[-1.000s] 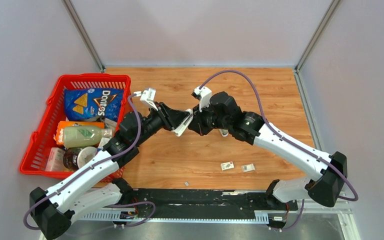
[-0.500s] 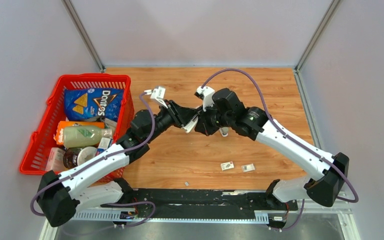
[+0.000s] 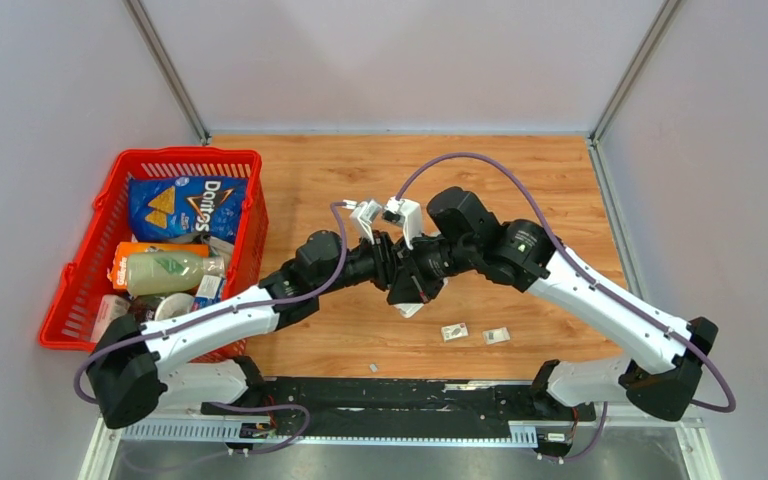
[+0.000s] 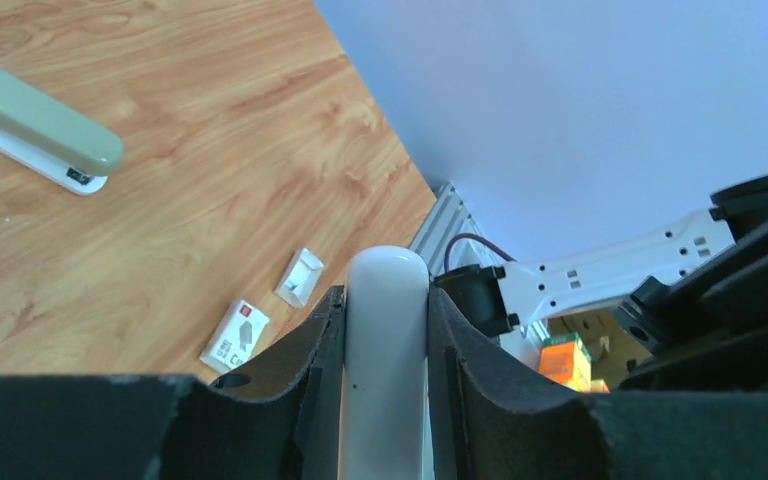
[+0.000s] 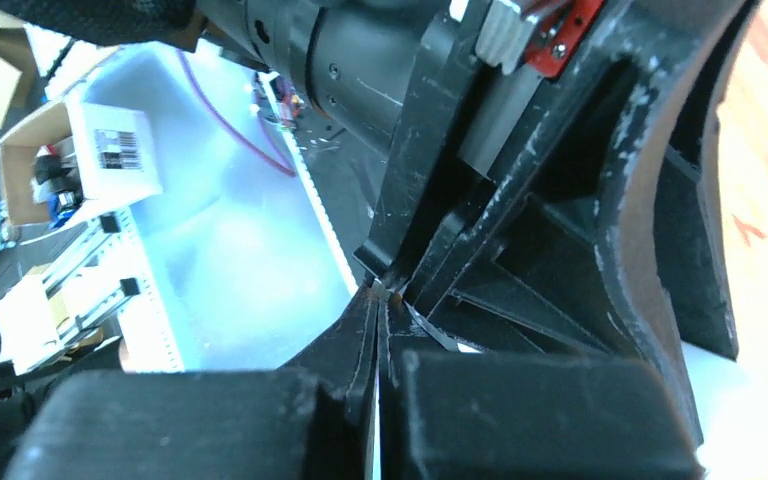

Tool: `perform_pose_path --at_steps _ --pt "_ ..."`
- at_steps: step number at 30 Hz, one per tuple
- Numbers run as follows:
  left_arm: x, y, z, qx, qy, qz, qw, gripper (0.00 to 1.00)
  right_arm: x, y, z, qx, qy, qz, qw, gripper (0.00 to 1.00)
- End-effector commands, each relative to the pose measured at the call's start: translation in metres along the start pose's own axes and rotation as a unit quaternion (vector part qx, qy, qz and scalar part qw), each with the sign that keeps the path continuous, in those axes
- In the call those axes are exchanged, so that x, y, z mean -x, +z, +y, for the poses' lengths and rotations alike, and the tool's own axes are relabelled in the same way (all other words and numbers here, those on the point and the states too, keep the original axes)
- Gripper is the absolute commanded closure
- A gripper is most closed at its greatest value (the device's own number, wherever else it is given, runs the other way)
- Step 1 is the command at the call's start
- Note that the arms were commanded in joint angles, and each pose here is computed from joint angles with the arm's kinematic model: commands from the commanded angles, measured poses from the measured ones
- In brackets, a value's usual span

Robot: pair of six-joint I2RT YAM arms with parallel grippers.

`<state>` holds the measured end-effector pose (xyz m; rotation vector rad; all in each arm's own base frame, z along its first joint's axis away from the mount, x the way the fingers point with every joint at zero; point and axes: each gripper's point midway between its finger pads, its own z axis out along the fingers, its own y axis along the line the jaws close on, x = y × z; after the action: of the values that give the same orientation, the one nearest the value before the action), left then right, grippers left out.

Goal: Unload the staples from the stapler

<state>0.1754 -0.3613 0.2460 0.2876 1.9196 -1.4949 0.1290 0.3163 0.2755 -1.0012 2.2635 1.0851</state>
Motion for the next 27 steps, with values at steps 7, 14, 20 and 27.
perform_pose_path --at_steps 7,14,20,27 --pt "-0.028 -0.042 -0.062 -0.028 0.127 0.087 0.988 1.0 0.168 -0.06 0.015 -0.023 -0.135 -0.383 0.913 1.0" --pt "0.026 -0.049 -0.018 0.148 0.222 0.029 0.963 1.0 0.126 -0.066 -0.009 -0.072 -0.115 -0.349 0.927 1.0" --pt "0.068 -0.048 0.027 0.258 0.229 -0.018 0.939 1.0 0.094 -0.069 -0.034 -0.122 -0.073 -0.329 0.934 1.0" --pt "0.116 -0.055 0.075 0.346 0.222 -0.067 0.909 1.0 0.051 -0.059 -0.081 -0.21 0.001 -0.29 0.934 0.95"
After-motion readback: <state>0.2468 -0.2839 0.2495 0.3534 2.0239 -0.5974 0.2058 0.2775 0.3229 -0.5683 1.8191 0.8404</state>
